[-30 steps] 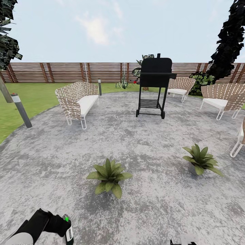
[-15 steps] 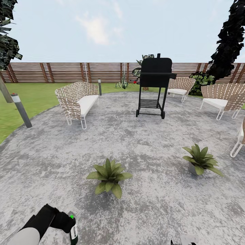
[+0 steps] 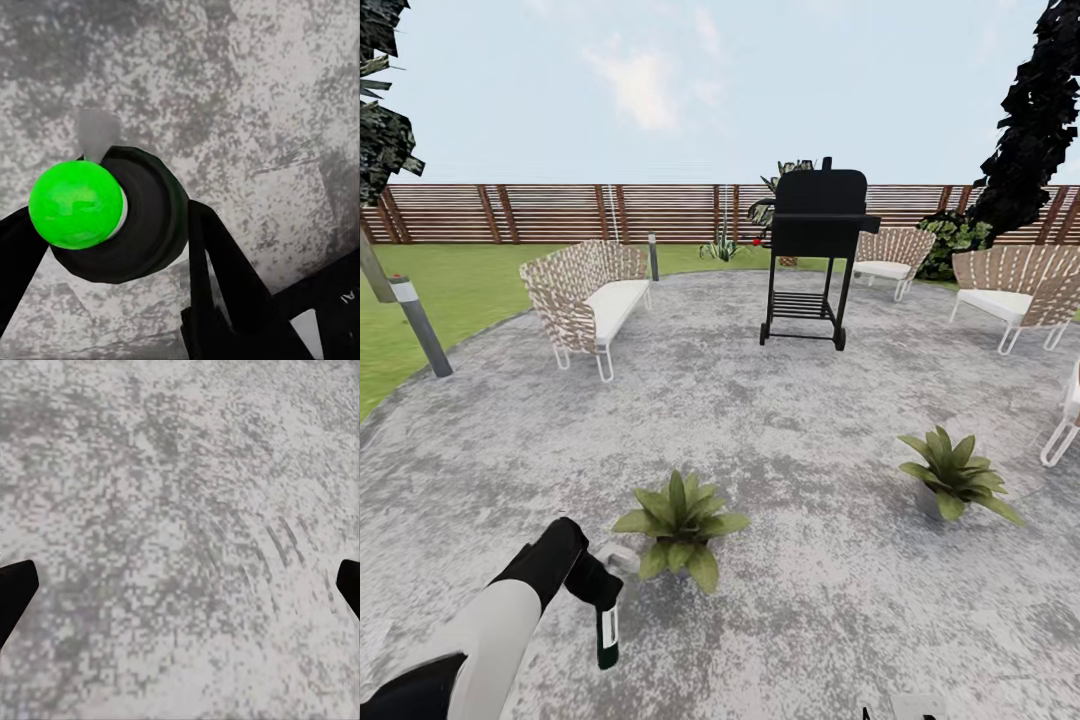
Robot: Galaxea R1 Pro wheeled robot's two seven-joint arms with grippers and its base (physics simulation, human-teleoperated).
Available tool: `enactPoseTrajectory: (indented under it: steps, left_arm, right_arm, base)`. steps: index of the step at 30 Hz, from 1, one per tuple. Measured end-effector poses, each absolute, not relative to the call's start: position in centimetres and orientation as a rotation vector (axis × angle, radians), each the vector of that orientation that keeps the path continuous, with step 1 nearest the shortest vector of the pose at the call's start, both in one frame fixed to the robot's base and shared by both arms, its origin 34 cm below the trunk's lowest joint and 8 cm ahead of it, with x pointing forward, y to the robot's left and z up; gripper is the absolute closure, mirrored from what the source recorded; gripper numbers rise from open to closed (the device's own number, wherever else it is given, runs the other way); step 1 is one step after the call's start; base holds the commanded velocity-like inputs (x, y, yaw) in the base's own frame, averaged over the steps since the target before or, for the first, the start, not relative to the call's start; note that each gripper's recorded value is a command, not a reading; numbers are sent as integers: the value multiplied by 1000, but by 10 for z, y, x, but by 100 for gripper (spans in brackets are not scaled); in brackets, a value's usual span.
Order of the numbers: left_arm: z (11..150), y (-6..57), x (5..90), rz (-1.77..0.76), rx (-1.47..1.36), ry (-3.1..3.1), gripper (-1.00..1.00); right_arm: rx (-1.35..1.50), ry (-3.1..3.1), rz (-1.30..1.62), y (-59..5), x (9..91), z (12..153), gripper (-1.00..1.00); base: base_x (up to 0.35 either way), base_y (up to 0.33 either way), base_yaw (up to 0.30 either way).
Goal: Pick up the pesticide atomizer in the garden and spray insectifuge to fully cover both potted plants in the garden.
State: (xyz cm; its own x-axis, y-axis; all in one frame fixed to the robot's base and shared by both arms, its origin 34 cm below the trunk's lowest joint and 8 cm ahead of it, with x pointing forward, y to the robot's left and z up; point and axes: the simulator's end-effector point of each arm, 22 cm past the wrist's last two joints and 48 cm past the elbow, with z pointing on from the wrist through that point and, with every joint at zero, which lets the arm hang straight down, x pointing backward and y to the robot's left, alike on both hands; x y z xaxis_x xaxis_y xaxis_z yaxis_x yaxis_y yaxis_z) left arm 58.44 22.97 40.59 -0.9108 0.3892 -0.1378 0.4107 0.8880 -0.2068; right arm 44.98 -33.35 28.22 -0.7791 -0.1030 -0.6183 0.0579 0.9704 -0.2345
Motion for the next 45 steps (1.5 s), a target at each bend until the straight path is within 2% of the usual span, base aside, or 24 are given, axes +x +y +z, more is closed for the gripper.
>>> enactPoseTrajectory:
  steps: [18, 27, 36, 41, 45]
  left_arm:
    - [413, 236, 595, -319, 628, 2936, 100]
    - [411, 245, 589, -289, 708, 2960, 100]
    - [422, 234, 556, -493, 900, 3012, 100]
    - [430, 232, 559, -466, 829, 3069, 100]
    - [438, 230, 568, -395, 881, 3077, 100]
  right_arm:
    - [-35, 2444, -313, -332, 450, 282, -100]
    - [-34, 2445, -314, -333, 450, 282, -100]
    - [-36, 2445, -315, -333, 450, 282, -100]
    - [-36, 2445, -316, -334, 450, 282, -100]
    - [-36, 2445, -315, -333, 450, 282, -100]
  base:
    - [162, -102, 0]
    - [12, -5, 0]
    - [0, 0, 0]
    - [0, 0, 0]
    - [61, -18, 0]
